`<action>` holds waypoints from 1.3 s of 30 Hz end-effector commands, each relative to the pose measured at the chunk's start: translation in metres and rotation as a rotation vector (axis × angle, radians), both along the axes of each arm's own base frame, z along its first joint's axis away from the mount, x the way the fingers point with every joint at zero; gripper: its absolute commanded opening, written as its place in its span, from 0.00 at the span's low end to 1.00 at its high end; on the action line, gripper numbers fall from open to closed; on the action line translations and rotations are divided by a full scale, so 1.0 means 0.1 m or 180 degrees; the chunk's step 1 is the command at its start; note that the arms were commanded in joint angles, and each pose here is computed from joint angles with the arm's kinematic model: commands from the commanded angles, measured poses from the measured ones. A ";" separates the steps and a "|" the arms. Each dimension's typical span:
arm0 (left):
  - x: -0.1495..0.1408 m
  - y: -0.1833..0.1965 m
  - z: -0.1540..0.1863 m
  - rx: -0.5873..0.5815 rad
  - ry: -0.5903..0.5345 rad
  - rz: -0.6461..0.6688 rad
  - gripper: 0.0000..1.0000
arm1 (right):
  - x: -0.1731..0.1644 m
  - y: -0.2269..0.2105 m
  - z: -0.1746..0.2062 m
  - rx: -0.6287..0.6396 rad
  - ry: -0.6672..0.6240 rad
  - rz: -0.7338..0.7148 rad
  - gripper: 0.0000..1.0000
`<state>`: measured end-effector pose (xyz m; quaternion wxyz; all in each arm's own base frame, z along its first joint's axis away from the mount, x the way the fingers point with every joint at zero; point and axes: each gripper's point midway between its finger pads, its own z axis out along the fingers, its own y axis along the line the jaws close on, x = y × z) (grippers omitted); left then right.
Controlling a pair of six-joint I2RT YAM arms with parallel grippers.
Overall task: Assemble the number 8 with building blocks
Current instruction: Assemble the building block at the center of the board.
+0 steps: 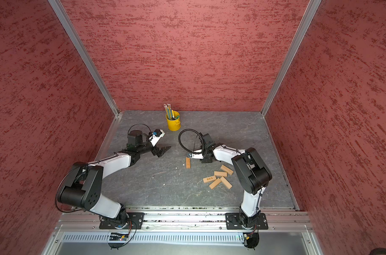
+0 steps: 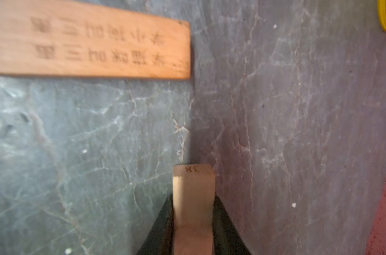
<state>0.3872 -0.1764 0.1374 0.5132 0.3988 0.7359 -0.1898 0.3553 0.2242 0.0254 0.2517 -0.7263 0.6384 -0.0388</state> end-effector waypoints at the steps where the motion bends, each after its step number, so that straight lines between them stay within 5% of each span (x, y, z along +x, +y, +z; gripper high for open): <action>1: -0.01 -0.02 0.01 0.0024 -0.0014 -0.0064 0.99 | -0.15 0.10 -0.13 -0.0038 0.0216 0.0131 0.25; 39: 0.06 -0.01 -0.12 0.0101 0.0127 0.0016 0.99 | -0.19 0.43 -0.19 0.0186 0.0324 0.0242 0.29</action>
